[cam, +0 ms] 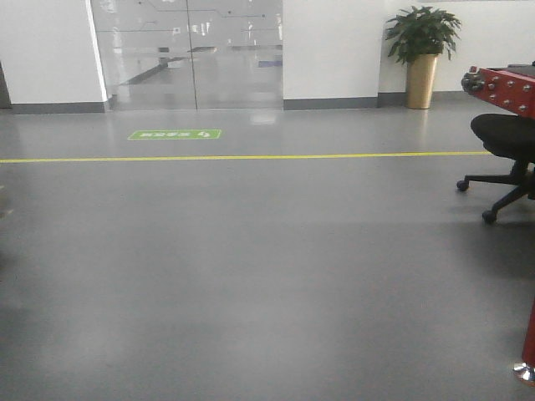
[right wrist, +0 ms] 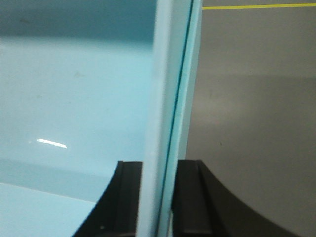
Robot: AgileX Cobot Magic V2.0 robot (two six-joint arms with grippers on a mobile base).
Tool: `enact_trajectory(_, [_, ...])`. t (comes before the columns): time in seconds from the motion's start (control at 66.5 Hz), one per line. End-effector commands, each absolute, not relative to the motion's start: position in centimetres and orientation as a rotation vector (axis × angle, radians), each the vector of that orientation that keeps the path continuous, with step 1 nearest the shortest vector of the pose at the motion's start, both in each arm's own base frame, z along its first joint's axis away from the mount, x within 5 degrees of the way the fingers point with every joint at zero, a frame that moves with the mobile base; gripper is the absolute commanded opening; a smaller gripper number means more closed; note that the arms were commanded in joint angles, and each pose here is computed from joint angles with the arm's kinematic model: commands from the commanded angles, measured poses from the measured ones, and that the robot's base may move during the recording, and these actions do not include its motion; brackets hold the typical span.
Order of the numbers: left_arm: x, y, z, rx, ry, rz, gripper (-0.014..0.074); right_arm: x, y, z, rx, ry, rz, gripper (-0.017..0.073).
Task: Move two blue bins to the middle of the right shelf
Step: 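Drive across the open floor carrying the cyan bin in both grippers, then drive up to a shelf of blue bins holding the cyan bin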
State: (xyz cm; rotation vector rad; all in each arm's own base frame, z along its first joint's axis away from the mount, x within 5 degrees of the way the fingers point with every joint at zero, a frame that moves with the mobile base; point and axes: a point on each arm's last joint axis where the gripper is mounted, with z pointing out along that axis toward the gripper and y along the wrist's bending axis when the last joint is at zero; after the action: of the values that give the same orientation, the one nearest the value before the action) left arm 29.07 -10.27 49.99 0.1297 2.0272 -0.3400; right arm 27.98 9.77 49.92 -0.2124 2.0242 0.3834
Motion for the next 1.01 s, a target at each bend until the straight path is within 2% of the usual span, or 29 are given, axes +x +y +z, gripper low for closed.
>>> enact_trajectory(0.0, [28.27,-10.21,51.95,0.124,1.898,-0.395,-0.0111,27.45,9.73,51.56,-0.213,1.907,0.409,-0.0154])
enact_trajectory(0.992, [28.27,-10.21,51.95,0.124,1.898,-0.395,-0.0111,27.45,9.73,51.56,-0.213,1.907,0.409,-0.0154])
